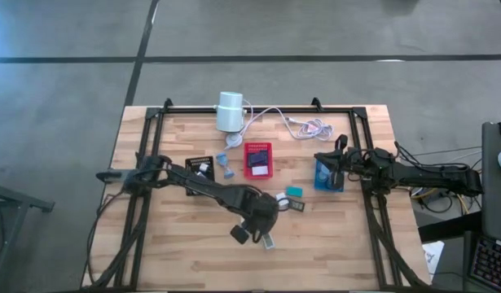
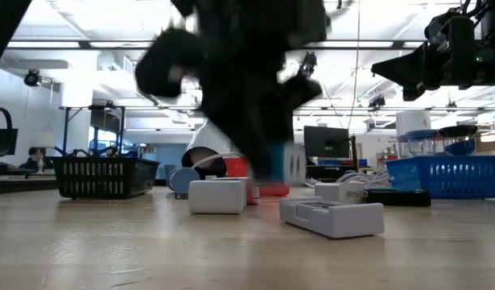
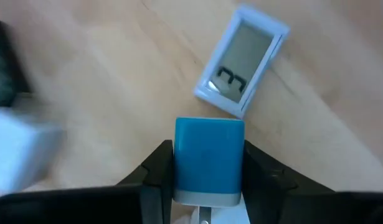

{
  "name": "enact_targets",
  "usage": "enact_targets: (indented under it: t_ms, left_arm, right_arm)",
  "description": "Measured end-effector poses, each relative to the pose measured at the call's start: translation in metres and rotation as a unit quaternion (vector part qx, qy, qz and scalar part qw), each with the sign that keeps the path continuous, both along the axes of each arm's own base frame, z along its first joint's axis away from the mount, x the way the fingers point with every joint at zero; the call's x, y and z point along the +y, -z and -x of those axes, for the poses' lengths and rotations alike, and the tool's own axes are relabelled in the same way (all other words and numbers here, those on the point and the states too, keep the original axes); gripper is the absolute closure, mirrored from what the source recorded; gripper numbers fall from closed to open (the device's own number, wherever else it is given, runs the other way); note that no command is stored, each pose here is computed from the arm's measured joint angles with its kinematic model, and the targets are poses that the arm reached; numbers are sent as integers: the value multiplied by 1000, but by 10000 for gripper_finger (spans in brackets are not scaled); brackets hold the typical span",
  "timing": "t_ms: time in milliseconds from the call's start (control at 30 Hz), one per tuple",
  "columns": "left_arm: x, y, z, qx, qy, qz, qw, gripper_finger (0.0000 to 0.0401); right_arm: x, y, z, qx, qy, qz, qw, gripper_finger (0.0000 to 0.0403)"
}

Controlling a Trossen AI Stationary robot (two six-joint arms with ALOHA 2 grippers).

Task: Pick & Place Office items
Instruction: Put the bottom blue charger adapter into the black basket

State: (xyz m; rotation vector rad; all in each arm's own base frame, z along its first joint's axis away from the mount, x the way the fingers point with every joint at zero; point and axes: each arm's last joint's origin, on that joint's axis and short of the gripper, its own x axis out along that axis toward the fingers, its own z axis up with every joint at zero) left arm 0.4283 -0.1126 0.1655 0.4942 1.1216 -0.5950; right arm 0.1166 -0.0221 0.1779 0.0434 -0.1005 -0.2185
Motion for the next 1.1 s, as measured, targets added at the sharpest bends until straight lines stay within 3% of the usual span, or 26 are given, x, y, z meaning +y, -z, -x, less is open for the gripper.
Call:
enact_targets:
  t_ms: [167,267,367,500,633,733,900,1100]
  left_arm:
    - [7,-51,24,-55,-21,19,998,278]
    - [18,-74,56,-107,-48,20,993,278]
    - [32,-90,98,-197,-73,49,976,278]
    - [53,-99,160,-343,-136,109,923,278]
    - [77,-99,217,-473,-305,144,814,278]
    - [85,-85,251,-517,-345,174,763,278]
    - [94,-55,287,-557,-360,221,715,278]
    - [98,-25,306,-561,-356,223,714,278]
  right_arm:
    - [0,1,0,6,-1,-3,1000,394]
    - [0,3,0,14,-1,-11,1000,394]
    - [0,3,-1,16,-1,-14,1000,394]
    - [0,4,-1,17,-1,-14,1000,394]
    - [0,3,-1,15,2,-14,1000,394]
    - [0,3,-1,15,3,-14,1000,394]
    - [0,3,-1,15,3,-14,1000,394]
    - [0,3,-1,15,3,-12,1000,394]
